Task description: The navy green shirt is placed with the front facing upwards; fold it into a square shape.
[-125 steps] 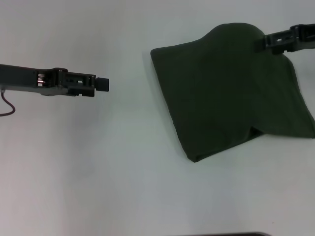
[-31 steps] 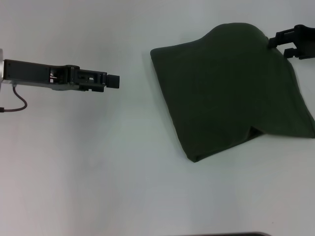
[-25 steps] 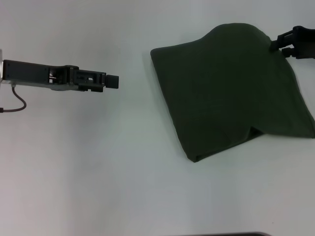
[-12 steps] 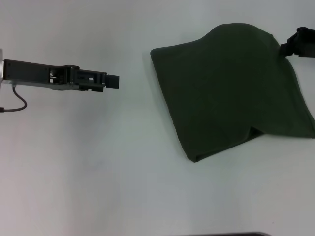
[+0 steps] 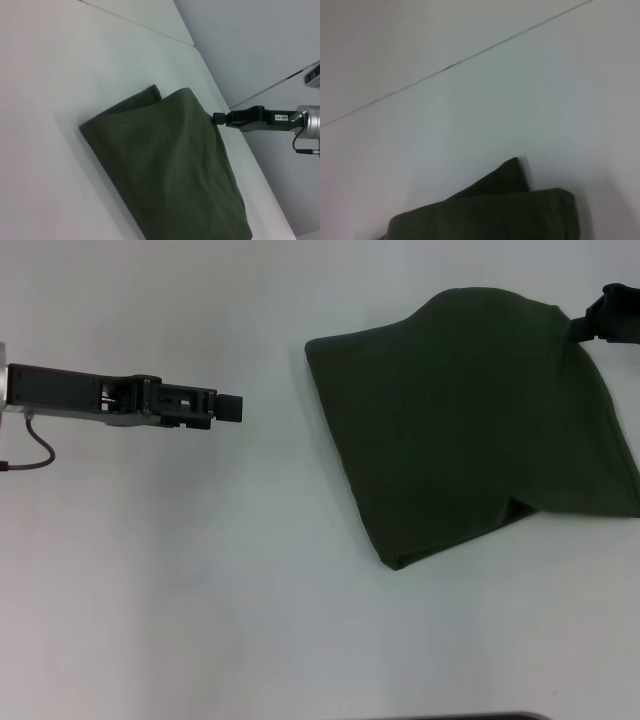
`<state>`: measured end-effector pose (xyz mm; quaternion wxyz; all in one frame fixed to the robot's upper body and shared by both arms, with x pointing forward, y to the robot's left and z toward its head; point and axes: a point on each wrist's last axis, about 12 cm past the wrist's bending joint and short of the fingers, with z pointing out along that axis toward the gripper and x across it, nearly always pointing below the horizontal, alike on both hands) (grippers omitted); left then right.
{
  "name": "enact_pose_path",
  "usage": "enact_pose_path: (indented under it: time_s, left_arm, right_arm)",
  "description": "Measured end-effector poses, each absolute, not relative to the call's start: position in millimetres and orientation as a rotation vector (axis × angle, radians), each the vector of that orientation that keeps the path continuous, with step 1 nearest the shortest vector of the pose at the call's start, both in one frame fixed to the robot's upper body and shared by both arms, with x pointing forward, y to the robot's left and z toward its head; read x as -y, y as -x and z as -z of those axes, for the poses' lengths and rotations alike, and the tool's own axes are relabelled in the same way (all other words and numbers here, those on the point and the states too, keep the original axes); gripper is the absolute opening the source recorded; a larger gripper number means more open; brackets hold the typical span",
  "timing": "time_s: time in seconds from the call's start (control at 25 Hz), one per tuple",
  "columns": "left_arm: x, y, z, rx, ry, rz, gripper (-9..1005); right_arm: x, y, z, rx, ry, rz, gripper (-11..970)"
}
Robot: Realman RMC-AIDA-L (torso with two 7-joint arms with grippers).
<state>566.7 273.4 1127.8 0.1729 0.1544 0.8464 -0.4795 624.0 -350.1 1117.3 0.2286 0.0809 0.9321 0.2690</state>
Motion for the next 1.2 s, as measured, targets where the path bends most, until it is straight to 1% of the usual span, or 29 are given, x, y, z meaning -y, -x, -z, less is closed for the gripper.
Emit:
enact_pose_path:
  time_s: [0.2,0.48,0.76,0.92,1.2]
  left_arm:
    - [-273,-567,-1128,-2.401,-0.437,1.36,783]
    - [-274,-568,-1129,-2.396,-0.44,1.36,784]
    - [-274,-568,-1130,-2.392,-0.436,1.361,783]
    - [-273,-569,-1131,-2.39,-0.437,1.361,783]
    - [-273,-570,-1131,-2.39,-0.437,1.357,782]
  right_arm:
    - [348,-626,-1121,-2.559,-0.186,-0.739,7]
    - [345,-634,-1149,-2.483,-0.12,-0.748,5]
    - [346,-641,-1159,-2.438,-0.111,-0.721,4]
    - [345,-646,-1159,-2.403,-0.121,-0.706,4]
    - [326,-652,-1144,-2.411,-0.1,-0.7,5]
